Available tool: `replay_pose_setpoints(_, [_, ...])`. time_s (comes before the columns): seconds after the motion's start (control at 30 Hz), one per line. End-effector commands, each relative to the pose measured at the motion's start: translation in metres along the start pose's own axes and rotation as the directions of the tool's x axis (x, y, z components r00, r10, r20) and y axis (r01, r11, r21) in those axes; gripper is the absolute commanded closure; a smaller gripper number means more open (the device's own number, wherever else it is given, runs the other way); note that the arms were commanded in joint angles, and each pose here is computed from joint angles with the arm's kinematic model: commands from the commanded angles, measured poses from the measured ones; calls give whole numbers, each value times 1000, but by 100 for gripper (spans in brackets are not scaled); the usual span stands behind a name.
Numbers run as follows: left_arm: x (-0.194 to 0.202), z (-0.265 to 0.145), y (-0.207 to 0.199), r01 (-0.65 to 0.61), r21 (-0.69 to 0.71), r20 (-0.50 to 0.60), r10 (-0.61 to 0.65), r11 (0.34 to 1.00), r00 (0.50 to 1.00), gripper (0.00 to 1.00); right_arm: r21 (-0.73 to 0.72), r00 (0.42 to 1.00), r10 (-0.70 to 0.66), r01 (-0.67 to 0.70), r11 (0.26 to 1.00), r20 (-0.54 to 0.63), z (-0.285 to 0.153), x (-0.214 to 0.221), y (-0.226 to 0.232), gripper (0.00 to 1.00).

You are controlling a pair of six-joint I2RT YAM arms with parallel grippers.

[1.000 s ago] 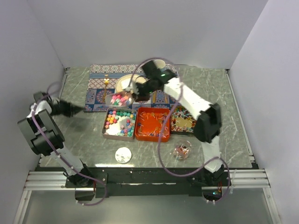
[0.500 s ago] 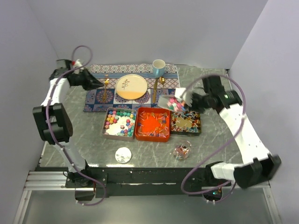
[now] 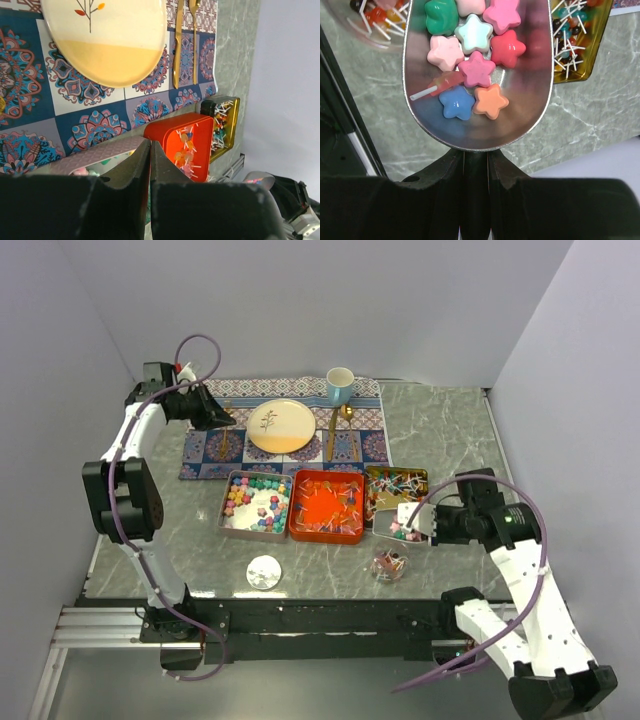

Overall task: Pack the candies
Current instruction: Place the fake candies in the packing bottle.

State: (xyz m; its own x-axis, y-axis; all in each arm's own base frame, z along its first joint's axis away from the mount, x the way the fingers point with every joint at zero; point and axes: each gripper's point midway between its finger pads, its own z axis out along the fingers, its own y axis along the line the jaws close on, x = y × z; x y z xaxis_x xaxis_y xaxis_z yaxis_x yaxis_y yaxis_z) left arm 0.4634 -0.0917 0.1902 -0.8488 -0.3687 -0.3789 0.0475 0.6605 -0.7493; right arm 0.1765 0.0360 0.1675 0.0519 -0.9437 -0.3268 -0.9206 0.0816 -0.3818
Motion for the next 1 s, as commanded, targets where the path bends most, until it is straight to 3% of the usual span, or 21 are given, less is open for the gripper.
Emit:
replay_pose_setpoints(0.0, [-14, -3, -9, -80, -5, 57, 80, 997, 995, 91, 21, 997, -74, 75, 997, -27, -9, 5, 2, 100])
replay_pose_setpoints(0.43, [-10, 3, -26, -132, -9, 53, 132, 991, 990, 91, -12, 975, -184, 184, 983, -122, -12, 33, 30, 100])
replay_pose_setpoints(0.97, [-6, 18, -27, -132, 4, 33, 132, 991, 991, 91, -53, 903, -328, 327, 944, -277, -50, 46, 0, 100])
